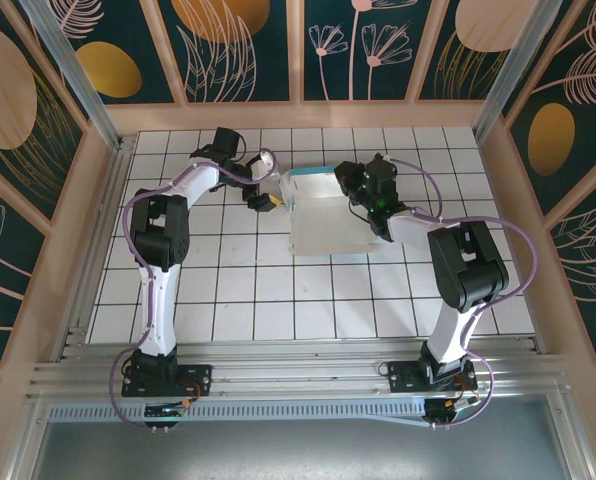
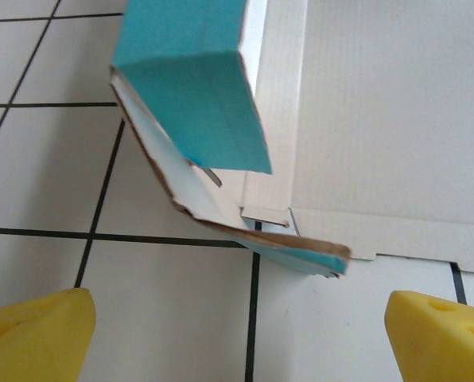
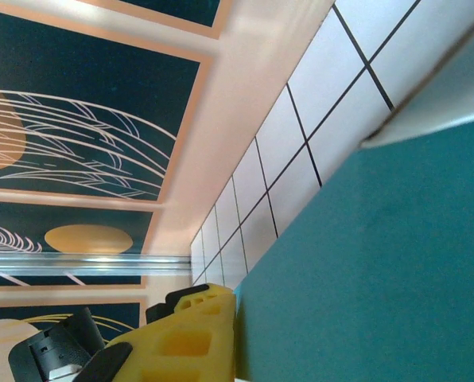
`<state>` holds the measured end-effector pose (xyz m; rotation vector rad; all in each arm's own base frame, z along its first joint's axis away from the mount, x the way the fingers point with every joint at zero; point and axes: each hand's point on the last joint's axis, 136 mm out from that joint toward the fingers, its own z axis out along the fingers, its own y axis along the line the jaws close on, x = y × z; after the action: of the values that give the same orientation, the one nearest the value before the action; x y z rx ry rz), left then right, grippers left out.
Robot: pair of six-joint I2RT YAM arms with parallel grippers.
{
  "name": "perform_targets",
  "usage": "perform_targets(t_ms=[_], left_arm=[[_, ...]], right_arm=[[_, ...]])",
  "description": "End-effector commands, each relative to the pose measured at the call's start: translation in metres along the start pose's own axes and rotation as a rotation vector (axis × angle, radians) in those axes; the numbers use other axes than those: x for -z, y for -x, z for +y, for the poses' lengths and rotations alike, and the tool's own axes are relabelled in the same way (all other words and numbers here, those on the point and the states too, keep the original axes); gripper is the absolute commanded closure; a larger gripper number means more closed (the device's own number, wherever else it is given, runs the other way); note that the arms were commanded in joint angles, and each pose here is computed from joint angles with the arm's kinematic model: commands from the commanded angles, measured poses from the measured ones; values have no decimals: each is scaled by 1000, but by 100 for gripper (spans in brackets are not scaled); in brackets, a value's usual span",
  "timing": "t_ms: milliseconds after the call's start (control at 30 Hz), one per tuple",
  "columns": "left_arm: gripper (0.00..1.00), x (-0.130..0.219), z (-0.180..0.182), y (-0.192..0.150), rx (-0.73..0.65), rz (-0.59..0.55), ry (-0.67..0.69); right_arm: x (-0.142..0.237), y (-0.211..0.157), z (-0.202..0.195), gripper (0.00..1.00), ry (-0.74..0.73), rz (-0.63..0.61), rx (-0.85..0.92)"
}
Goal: Fold the paper box
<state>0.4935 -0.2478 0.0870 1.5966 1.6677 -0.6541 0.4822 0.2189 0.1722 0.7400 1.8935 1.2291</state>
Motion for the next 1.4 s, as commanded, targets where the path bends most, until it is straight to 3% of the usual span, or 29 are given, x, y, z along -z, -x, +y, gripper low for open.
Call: perform_targets(t_ms=[0, 167, 267, 367, 767, 1367], left_arm=[[8, -6, -6, -4, -30, -17, -48], [13, -8, -1, 4, -19, -67, -33], [19, -9, 3, 10, -15, -95, -29], [31, -9, 6, 13, -9, -107, -22], [51, -11, 0, 25, 23, -179, -55], [60, -26, -11, 48, 50, -214, -99]], right_arm=[[-4, -4, -4, 87, -21, 16, 32], [-4, -4, -6, 87, -26, 13, 31], [-4, -4, -6, 87, -29, 12, 34], [-4, -4, -4, 87, -26, 10, 35], [-6, -4, -4, 87, -26, 11, 31], [-9, -6, -5, 87, -32, 12, 30]])
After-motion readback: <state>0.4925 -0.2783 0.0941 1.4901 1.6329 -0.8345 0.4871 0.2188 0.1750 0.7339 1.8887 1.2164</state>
